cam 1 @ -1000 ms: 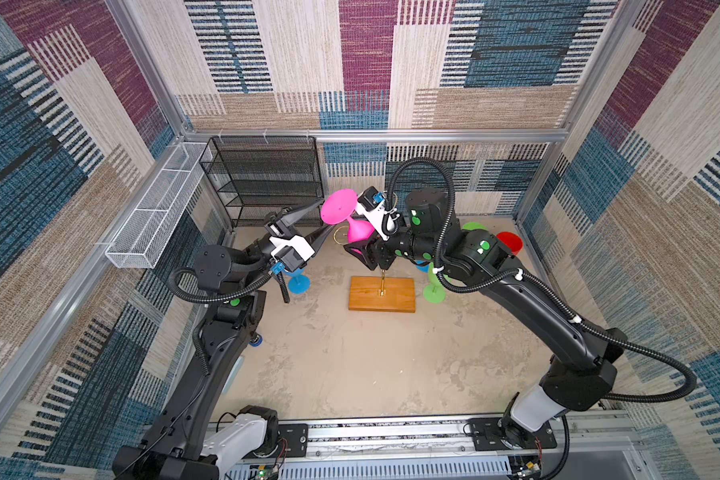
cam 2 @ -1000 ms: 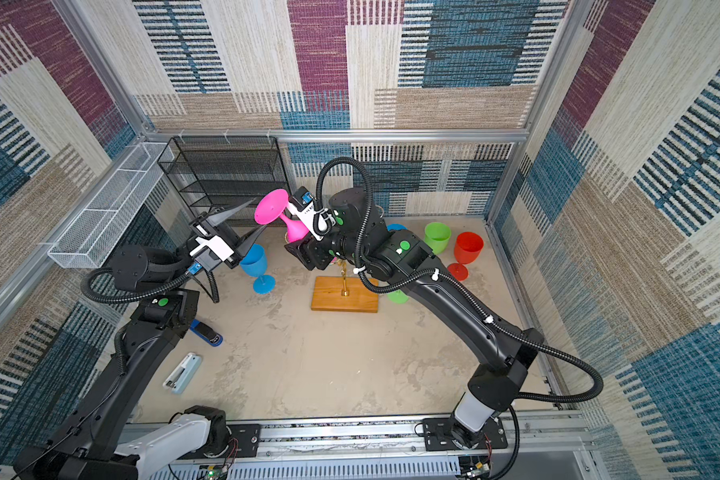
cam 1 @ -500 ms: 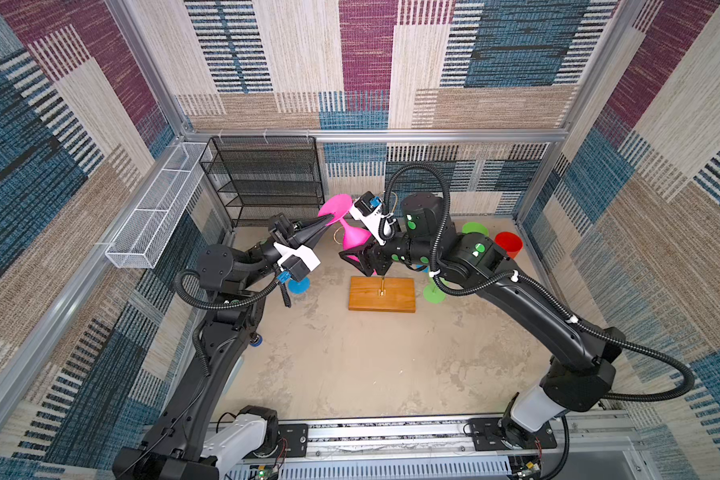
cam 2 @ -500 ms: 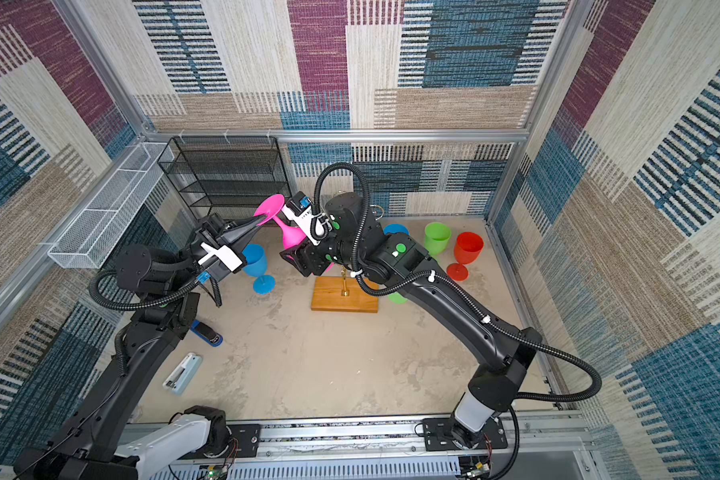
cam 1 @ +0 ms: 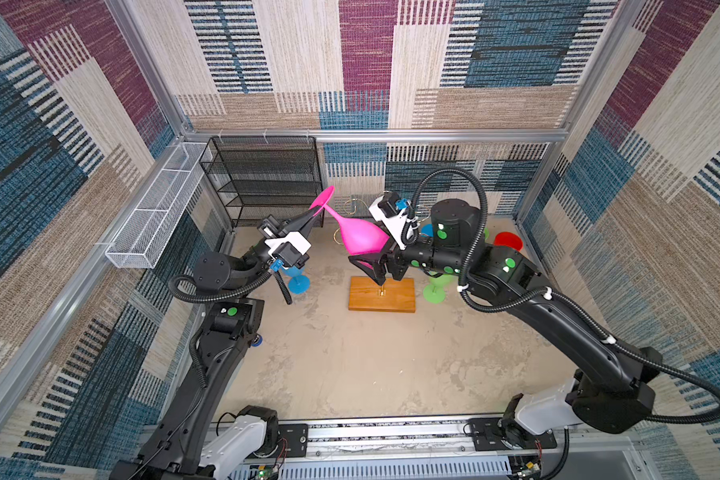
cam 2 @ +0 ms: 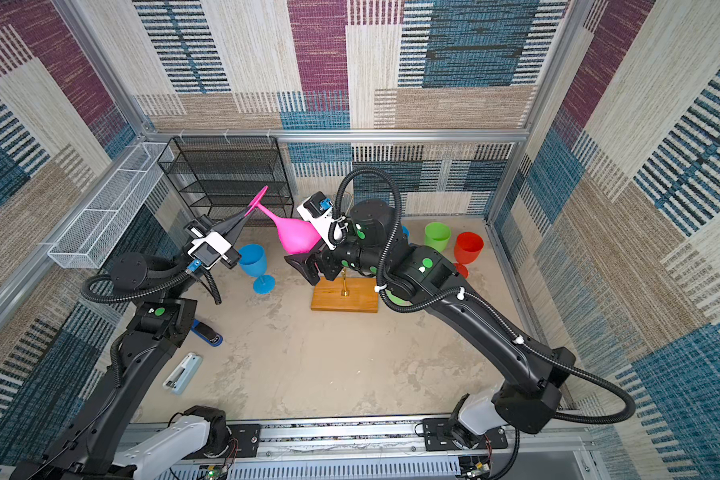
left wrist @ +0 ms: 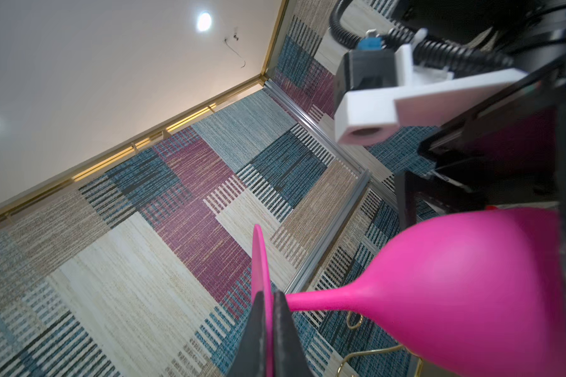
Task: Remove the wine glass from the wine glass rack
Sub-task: 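Open the left gripper off the foot while the right gripper pulls the glass away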
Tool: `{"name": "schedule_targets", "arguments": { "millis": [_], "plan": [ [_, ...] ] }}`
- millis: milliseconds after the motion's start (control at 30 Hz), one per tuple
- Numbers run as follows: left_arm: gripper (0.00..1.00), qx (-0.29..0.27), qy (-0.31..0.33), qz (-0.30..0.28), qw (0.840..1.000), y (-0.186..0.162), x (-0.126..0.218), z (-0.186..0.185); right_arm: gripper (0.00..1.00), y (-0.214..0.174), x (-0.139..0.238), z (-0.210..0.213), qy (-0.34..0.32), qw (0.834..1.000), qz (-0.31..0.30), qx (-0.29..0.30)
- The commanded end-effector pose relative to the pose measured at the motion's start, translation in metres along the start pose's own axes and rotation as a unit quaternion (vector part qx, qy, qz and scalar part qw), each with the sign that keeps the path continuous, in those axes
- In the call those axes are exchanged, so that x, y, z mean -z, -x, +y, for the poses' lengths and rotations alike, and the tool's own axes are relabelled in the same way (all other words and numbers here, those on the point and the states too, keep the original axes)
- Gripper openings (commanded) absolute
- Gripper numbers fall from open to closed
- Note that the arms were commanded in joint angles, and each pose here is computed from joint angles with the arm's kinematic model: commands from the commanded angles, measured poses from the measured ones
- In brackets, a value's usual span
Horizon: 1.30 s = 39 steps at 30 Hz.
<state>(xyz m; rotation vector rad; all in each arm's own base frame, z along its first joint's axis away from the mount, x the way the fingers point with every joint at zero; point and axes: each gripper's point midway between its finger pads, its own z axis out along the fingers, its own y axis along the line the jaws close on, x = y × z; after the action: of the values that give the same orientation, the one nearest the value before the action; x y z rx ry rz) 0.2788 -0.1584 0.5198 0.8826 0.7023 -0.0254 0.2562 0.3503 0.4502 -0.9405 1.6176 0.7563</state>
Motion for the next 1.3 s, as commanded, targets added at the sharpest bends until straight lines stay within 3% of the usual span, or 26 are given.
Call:
{"name": "schedule_targets", "arguments": {
  "millis": [0,133,233,300,467,933,1033,1267],
  "plan": [
    [0.0,0.105,0.105,0.04,0.988,-0.019,0.011,0.033,0.99,0.039,0.03,0.0,-0.016,0.996,-0.091,0.017],
    [0.0,0.216,0.177,0.046,0.959,-0.042,0.036,0.055,0.99,0.056,0.076,0.001,-0.035,0.987,-0.152,0.03],
    [0.0,0.285,0.198,0.019,0.938,-0.048,0.052,0.063,1.0,0.058,0.1,-0.006,-0.058,0.982,-0.18,0.027],
    [0.0,0.328,0.202,0.004,0.923,-0.05,0.058,0.064,0.99,0.055,0.103,-0.012,-0.069,0.981,-0.181,0.022],
    [0.0,0.38,0.195,-0.021,0.904,-0.05,0.064,0.059,0.93,0.056,0.085,-0.014,-0.056,0.982,-0.178,0.021],
    [0.0,0.416,0.155,-0.028,0.896,-0.045,0.067,0.04,0.86,0.074,-0.008,-0.025,-0.02,0.988,-0.153,0.027],
    [0.0,0.422,0.154,-0.027,0.893,-0.048,0.068,0.038,0.76,0.074,-0.025,-0.025,-0.005,0.989,-0.145,0.024],
    [0.0,0.422,0.152,-0.026,0.893,-0.048,0.069,0.036,0.31,0.066,-0.044,-0.018,0.028,0.992,-0.126,0.015]
  ]
}}
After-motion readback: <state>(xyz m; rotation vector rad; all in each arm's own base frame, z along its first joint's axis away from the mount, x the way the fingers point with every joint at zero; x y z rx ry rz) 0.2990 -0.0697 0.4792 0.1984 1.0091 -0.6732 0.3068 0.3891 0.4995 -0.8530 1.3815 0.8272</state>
